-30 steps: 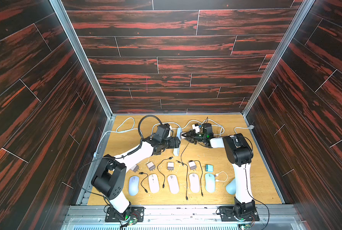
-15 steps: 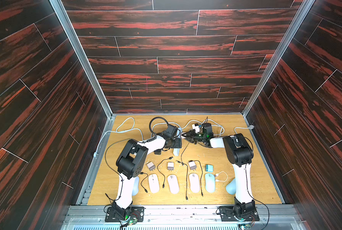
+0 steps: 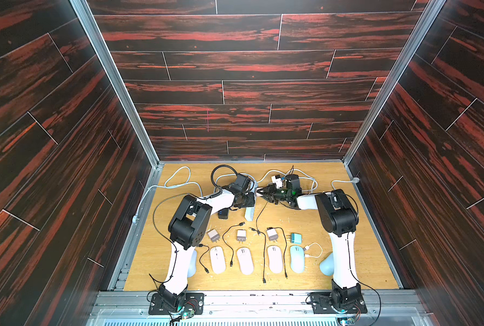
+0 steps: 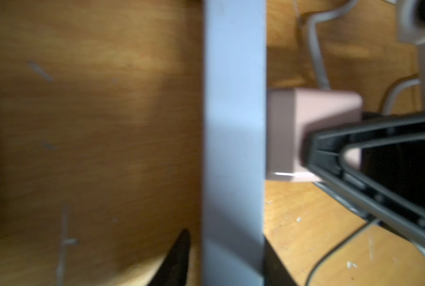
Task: Unplug the wireless mouse
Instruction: Remove the plug from the socket, then place the socket at the center of the board.
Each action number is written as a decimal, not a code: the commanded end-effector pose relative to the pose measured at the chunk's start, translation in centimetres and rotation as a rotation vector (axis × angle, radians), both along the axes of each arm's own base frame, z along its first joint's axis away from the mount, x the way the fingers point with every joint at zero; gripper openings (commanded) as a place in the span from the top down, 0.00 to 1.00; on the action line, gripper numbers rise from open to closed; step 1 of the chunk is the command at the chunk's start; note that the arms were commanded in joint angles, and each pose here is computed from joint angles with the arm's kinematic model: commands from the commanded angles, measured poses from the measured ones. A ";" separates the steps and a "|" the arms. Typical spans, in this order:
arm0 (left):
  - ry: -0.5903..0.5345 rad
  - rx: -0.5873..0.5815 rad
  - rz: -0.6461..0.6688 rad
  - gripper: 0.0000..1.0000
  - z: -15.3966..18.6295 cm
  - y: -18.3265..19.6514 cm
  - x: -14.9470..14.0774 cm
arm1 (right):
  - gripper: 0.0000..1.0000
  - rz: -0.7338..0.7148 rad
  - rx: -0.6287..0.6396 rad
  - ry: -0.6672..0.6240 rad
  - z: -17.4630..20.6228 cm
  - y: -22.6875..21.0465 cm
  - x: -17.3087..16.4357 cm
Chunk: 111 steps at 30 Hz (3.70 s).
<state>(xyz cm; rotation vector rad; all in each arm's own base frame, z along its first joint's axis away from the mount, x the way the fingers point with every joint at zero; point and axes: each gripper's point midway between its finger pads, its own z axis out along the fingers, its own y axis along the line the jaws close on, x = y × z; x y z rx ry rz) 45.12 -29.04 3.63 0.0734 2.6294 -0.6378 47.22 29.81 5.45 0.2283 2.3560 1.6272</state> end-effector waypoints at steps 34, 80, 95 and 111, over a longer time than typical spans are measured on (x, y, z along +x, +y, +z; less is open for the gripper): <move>-0.358 -0.226 0.019 1.00 16.1 1.3 -3.4 | 1.00 -0.134 -0.291 -0.372 20.1 -0.1 -5.7; -0.346 -0.270 0.093 1.00 15.2 3.6 -3.2 | 1.00 -0.140 -0.308 -0.413 23.4 -2.8 -7.9; -0.105 -0.185 -0.072 1.00 9.4 1.6 -4.0 | 1.00 -0.163 -0.554 -0.445 23.3 -6.6 -9.2; 0.069 -0.261 0.031 0.94 2.8 -1.2 -0.2 | 1.00 -0.237 -0.697 -0.456 23.9 -11.5 -13.1</move>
